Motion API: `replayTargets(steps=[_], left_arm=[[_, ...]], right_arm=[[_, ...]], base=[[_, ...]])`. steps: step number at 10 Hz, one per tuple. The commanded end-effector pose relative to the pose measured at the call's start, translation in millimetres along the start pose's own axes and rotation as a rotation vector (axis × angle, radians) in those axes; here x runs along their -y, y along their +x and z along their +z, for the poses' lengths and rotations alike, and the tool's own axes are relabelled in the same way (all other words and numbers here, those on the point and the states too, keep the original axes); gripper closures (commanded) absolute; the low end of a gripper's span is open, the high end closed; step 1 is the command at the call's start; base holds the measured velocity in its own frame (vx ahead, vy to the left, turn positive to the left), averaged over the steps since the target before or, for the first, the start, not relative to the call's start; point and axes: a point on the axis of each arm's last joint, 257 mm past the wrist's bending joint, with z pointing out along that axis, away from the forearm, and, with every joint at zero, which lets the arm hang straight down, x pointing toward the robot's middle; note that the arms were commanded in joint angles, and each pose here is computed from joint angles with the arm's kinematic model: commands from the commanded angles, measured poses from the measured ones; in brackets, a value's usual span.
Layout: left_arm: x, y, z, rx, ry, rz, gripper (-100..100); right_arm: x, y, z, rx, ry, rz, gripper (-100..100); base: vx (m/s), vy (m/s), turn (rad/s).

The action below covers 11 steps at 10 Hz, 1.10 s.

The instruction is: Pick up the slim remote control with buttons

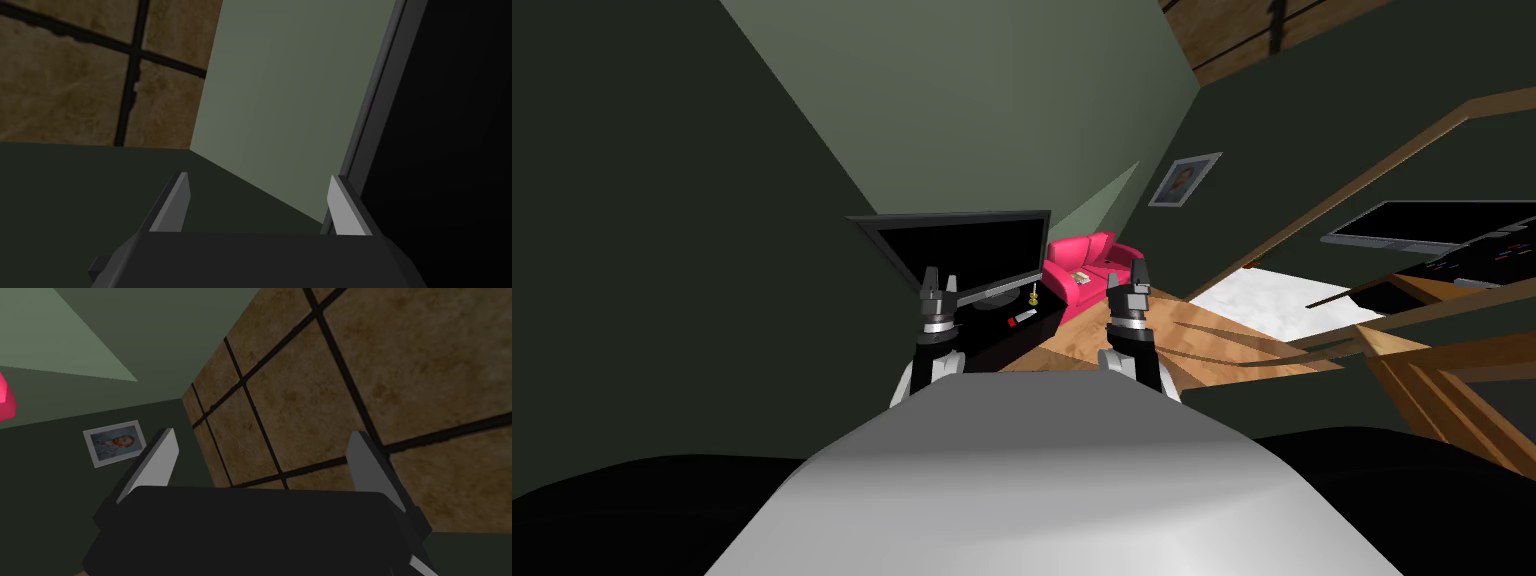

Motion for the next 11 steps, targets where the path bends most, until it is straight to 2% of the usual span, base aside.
replayTargets(steps=[1, 4, 7, 8, 11], left_arm=[[-14.7, -0.2, -1.1, -0.021, -0.039, -0.005, -100], [-45.7, -6.6, -2.6, -0.027, -0.121, -0.03, -100], [-86.6, -19.9, -5.8, -0.002, -0.228, -0.078, -100], [-87.8, -20.0, -6.1, -0.001, -0.232, -0.078, -100], [-134.4, -37.1, -13.1, 0.048, -0.353, -0.147, -100]], right_arm=[[0.0, 0.0, 0.0, 0.0, 0.0, 0.0, 0], [0.0, 0.0, 0.0, 0.0, 0.0, 0.0, 0], [0.0, 0.0, 0.0, 0.0, 0.0, 0.0, 0], [0.0, 0.0, 0.0, 0.0, 0.0, 0.0, 0], [0.0, 0.0, 0.0, 0.0, 0.0, 0.0, 0]], base=[[0.013, -0.033, -0.075], [0.025, -0.083, -0.078], [0.031, -0.11, -0.114], [0.04, -0.09, -0.022], [0.035, -0.107, -0.13]])
